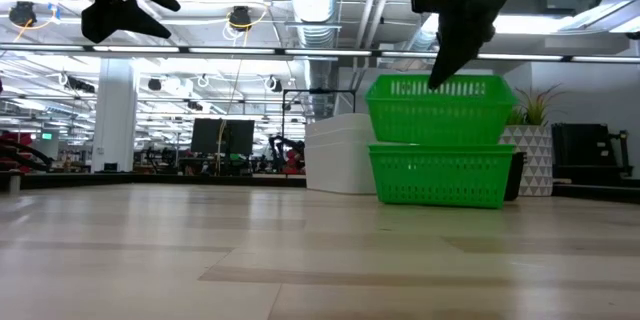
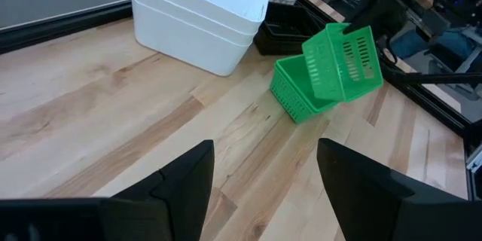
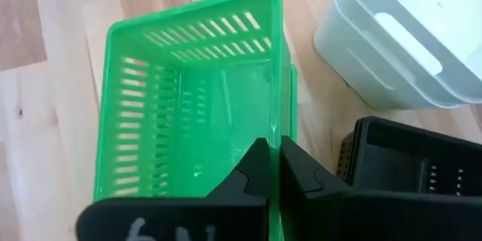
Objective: Stack baskets by color
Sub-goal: Stack the left green bin on the stacked green bin
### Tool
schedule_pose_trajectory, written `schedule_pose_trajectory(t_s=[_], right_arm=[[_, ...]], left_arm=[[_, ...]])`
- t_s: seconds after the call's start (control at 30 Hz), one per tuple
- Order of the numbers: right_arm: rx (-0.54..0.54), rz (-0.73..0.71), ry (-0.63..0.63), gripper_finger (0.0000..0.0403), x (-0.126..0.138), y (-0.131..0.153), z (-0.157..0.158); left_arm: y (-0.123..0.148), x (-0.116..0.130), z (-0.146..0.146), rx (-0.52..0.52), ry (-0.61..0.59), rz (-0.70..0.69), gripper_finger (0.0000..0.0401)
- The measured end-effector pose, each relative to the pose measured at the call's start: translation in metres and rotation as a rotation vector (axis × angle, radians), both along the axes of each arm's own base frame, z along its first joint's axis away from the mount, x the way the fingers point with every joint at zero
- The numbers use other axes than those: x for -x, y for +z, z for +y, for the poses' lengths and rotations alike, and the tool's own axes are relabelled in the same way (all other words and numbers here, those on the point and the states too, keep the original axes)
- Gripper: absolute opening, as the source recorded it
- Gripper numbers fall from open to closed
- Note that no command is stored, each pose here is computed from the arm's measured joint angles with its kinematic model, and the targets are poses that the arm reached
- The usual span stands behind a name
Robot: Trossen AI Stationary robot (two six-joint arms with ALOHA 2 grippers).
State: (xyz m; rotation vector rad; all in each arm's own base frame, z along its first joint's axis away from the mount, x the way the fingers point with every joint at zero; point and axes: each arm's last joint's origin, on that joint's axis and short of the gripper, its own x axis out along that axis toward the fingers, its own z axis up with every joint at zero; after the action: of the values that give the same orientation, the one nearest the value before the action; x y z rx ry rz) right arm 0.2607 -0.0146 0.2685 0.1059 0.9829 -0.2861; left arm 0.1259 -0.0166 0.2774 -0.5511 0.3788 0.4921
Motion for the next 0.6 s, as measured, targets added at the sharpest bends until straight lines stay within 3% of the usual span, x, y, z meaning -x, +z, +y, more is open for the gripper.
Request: schedule_pose_trajectory(t_s=[0.6], right_arm=[[-0.062, 0.068, 0.019, 0.0024, -0.002, -0.011, -0.008]], left_arm=[[0.000, 0.000, 0.000, 0.008, -0.014, 0.003, 0.0224]])
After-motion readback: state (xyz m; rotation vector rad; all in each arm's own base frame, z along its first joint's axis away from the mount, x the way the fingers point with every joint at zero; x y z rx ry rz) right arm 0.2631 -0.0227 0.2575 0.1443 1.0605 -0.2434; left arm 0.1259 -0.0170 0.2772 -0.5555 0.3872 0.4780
